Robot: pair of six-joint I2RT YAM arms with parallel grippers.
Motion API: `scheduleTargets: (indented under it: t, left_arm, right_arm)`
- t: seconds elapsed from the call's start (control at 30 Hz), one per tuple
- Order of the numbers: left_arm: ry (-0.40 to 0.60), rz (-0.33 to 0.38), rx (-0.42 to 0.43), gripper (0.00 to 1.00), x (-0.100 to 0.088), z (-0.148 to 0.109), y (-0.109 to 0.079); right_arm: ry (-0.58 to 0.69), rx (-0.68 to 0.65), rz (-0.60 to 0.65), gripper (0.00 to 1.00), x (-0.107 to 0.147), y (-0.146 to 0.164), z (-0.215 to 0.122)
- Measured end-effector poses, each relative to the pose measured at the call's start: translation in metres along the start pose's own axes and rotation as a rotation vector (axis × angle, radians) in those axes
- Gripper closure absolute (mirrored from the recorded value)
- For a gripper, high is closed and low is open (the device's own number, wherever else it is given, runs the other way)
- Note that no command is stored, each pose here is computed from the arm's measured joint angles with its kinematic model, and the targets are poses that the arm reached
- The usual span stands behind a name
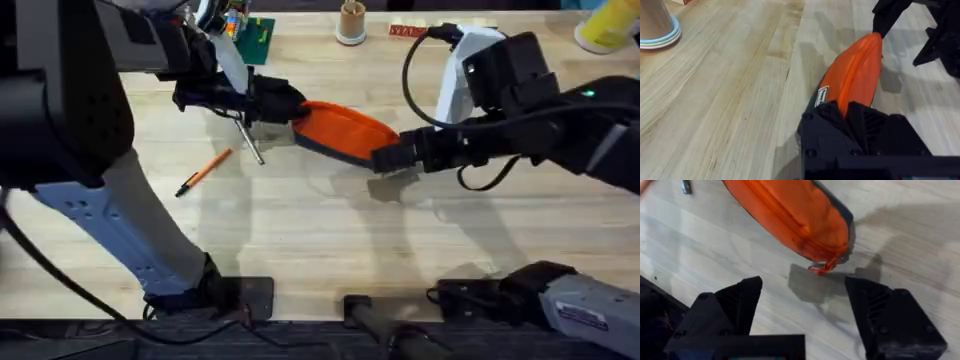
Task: Unzip the bag, pick up the pens from the table one at a time and place them inside, then zip the bag closed.
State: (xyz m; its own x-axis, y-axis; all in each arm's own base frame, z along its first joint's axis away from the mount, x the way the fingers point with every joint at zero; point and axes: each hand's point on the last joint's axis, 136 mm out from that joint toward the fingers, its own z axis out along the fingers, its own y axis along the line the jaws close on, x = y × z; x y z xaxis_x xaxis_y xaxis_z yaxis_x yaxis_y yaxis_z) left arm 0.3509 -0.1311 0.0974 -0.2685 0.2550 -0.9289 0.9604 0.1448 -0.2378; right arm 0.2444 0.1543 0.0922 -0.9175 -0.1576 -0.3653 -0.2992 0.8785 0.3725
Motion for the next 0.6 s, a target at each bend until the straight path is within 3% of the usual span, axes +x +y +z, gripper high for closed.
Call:
scheduleTargets:
  t: [0.4, 0.6]
  left_arm:
    - [0.0, 0.0, 0.0, 0.958, 0.0, 0.0, 0.0]
    - [0.0, 0.0, 0.0, 0.958, 0.0, 0.0, 0.0]
  right_arm:
    - [-0.009, -0.049, 0.107, 0.005, -0.005, -0.018, 0.004]
    - [0.011, -0.047, 0.124, 0.005, 0.008, -0.028, 0.012]
